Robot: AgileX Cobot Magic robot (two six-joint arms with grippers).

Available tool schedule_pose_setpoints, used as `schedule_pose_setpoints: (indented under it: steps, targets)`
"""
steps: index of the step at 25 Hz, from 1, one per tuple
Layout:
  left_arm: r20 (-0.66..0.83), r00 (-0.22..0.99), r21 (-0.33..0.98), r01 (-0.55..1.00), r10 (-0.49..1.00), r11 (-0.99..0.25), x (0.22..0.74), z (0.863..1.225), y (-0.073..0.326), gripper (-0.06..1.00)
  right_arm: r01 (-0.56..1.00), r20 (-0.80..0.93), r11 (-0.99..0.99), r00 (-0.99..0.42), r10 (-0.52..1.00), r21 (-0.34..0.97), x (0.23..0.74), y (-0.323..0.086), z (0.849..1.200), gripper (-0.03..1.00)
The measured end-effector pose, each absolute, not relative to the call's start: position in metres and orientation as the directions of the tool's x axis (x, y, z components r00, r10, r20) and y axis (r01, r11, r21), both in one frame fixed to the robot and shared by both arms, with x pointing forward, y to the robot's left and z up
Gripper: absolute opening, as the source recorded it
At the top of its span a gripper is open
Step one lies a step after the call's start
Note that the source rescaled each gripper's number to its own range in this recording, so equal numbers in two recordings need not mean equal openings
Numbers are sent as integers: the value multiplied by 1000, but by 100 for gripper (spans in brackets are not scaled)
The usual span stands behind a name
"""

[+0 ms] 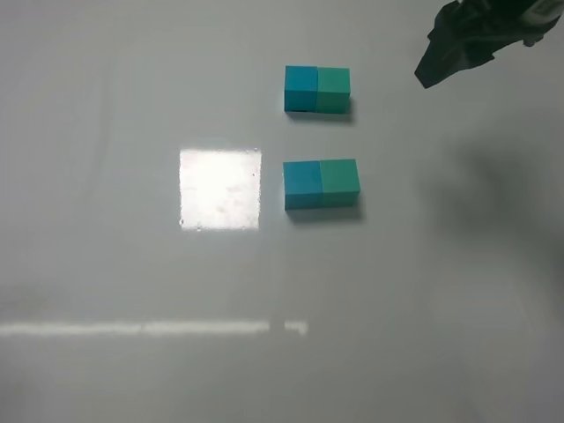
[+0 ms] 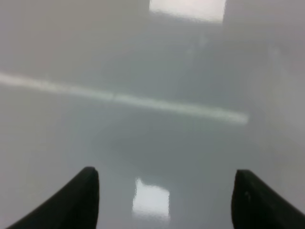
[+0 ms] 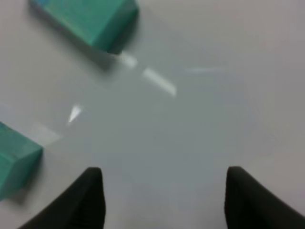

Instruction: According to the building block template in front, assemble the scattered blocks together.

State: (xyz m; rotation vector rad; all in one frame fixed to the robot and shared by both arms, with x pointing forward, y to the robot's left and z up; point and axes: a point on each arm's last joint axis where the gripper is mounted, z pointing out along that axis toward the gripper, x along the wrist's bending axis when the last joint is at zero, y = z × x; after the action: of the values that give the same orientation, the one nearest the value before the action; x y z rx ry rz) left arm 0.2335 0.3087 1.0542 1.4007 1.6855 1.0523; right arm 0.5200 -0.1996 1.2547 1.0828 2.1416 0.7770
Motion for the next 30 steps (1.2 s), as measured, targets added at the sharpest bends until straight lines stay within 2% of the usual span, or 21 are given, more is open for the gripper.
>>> schedule_pose_setpoints:
  steps: [5,10,17,22,30]
  targets:
    - [-14,-174,903,420,985,87,233,1054,309,57,585,-222,394,-346,912,709,525,-254,1245,41]
    - [-14,-174,903,420,985,87,233,1054,309,57,632,-221,344,-268,938,694,519,-281,1239,36]
    - [-14,-174,903,420,985,87,233,1054,309,57,617,-223,320,-232,947,719,480,-288,1250,34]
    - [-14,-174,903,420,985,87,233,1054,309,57,658,-262,306,-168,950,688,447,-298,1221,34]
    - [-14,-174,903,420,985,87,233,1054,309,57,629,-163,251,-195,967,736,377,-292,1183,34]
